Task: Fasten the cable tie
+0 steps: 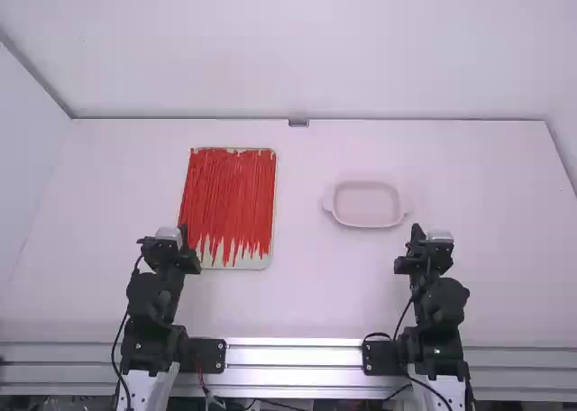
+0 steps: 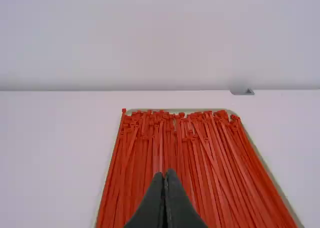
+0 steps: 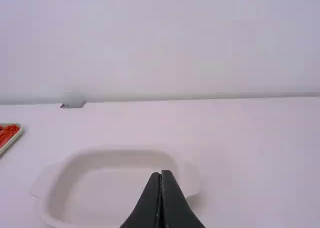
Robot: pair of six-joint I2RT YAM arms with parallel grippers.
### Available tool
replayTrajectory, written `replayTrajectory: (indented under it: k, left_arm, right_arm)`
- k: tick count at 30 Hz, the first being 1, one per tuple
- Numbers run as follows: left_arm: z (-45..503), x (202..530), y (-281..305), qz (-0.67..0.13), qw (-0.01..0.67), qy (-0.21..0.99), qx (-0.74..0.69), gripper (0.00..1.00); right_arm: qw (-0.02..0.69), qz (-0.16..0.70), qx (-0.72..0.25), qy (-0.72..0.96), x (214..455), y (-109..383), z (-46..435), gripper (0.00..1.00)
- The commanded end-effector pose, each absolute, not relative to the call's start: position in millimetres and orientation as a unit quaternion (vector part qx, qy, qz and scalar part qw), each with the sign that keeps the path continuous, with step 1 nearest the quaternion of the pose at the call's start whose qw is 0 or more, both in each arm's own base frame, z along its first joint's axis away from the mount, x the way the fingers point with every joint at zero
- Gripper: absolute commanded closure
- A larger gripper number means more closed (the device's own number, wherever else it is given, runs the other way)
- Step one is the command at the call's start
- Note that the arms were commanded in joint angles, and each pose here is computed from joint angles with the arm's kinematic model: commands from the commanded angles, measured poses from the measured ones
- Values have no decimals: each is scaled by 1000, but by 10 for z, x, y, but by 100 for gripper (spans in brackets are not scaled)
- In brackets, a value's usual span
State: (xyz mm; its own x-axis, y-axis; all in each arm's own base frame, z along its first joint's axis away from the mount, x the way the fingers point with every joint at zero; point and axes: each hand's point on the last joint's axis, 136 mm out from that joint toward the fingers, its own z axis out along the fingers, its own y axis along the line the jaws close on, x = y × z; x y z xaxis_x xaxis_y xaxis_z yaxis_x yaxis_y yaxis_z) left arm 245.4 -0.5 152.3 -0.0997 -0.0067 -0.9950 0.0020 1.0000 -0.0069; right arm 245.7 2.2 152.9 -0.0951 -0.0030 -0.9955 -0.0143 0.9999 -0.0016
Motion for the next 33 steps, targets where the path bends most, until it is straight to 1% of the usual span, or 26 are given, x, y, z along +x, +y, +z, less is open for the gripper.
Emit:
replayTrajectory:
  k: [1,10,16,21,28,31,33]
  left_arm:
    - [1525,2454,-5,-3,671,741,-1,100]
    - [1637,2460,-24,-16,674,739,-7,96]
    - [1781,2480,-91,-37,665,746,0,90]
    - [1875,2515,-142,-50,639,768,7,83]
    - [1967,2599,-143,-56,588,807,0,72]
    - [1985,2657,-137,-61,551,832,-10,65]
    - [1983,2680,-134,-63,534,843,-14,62]
  right_arm:
    - [672,4,-6,740,2456,23,1529,100]
    - [673,14,-6,740,2459,49,1631,96]
    - [656,30,-8,754,2468,94,1743,90]
    - [625,49,-19,779,2503,168,1794,83]
    - [557,77,-43,826,2585,305,1767,73]
    - [513,96,-50,852,2645,388,1752,66]
    - [497,104,-53,860,2676,427,1756,63]
